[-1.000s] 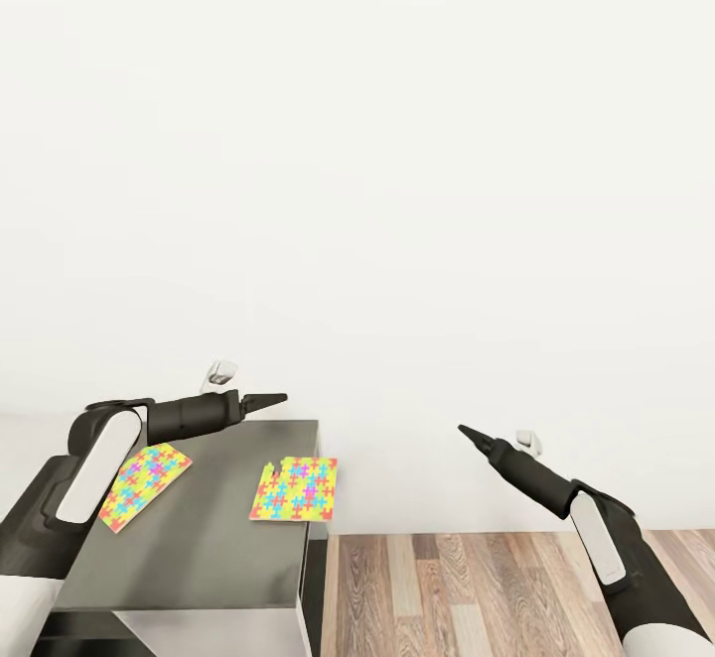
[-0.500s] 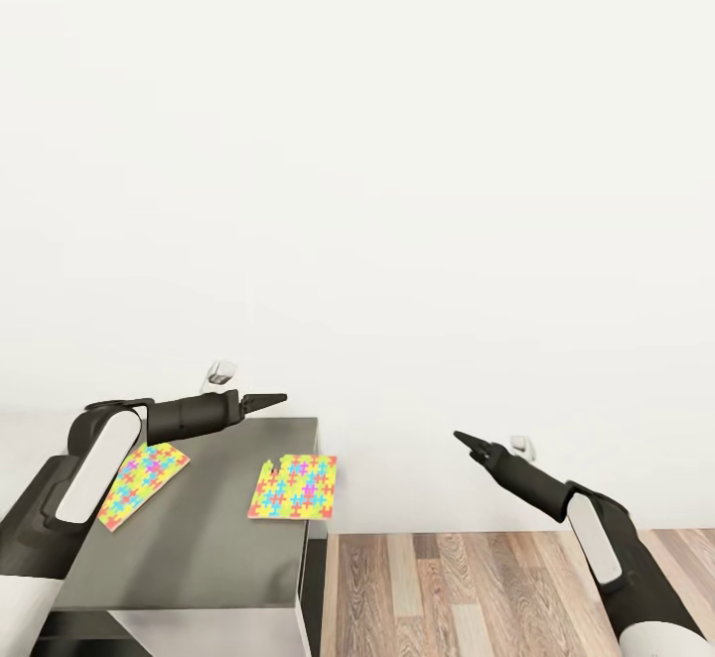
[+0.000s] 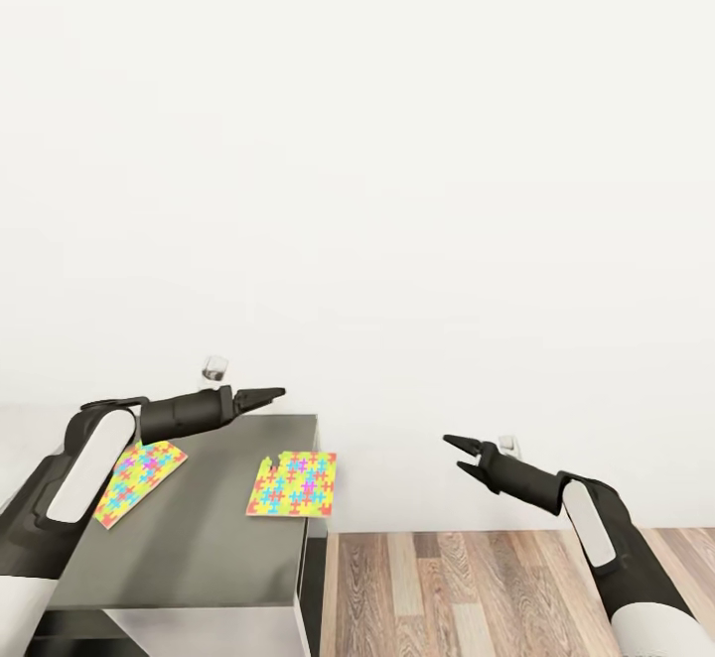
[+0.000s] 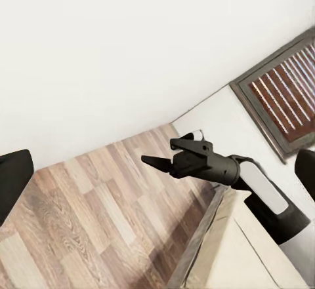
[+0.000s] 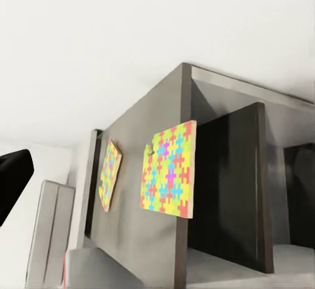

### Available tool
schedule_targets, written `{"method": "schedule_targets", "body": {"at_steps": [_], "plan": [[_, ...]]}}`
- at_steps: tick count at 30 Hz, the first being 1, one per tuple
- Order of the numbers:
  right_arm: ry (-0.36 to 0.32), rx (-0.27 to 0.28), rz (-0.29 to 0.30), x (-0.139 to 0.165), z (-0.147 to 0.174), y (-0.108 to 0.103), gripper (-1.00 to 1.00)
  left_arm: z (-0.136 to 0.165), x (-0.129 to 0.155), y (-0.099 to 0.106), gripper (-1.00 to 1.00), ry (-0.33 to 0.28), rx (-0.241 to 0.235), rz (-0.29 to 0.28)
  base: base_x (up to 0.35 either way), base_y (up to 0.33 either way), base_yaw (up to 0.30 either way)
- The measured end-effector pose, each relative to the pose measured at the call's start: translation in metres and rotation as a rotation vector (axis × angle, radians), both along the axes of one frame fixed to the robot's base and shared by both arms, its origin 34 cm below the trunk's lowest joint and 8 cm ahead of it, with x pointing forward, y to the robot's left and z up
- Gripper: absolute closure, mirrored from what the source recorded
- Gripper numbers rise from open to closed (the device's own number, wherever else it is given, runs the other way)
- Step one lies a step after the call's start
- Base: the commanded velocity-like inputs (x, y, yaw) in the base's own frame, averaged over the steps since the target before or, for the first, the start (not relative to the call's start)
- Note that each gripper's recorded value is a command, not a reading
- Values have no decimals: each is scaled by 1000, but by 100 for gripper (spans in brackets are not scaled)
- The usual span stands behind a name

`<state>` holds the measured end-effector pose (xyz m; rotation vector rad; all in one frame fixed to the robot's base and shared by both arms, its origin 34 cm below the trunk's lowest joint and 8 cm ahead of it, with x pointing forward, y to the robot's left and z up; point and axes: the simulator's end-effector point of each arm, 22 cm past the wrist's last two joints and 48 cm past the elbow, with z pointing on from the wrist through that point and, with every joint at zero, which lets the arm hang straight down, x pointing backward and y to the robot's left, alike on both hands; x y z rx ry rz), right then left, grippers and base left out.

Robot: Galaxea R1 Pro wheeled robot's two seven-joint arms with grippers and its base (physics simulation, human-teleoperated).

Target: Put all the toys in the child's room - the three board games (two on the bed and one on the table), the two jigsaw puzzles on the table, and the tennis ball on the table - inside the toy box on the table in the child's room.

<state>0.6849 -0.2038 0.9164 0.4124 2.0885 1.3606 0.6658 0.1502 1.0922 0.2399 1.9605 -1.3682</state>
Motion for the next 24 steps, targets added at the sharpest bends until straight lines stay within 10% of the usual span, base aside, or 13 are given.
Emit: {"method": "schedule_targets", "body": {"at_steps": [24], "plan": [[121,90,53,11,-33,14,-100,9,-19,9,-100,-55,-134,-110,0,0,0]]}}
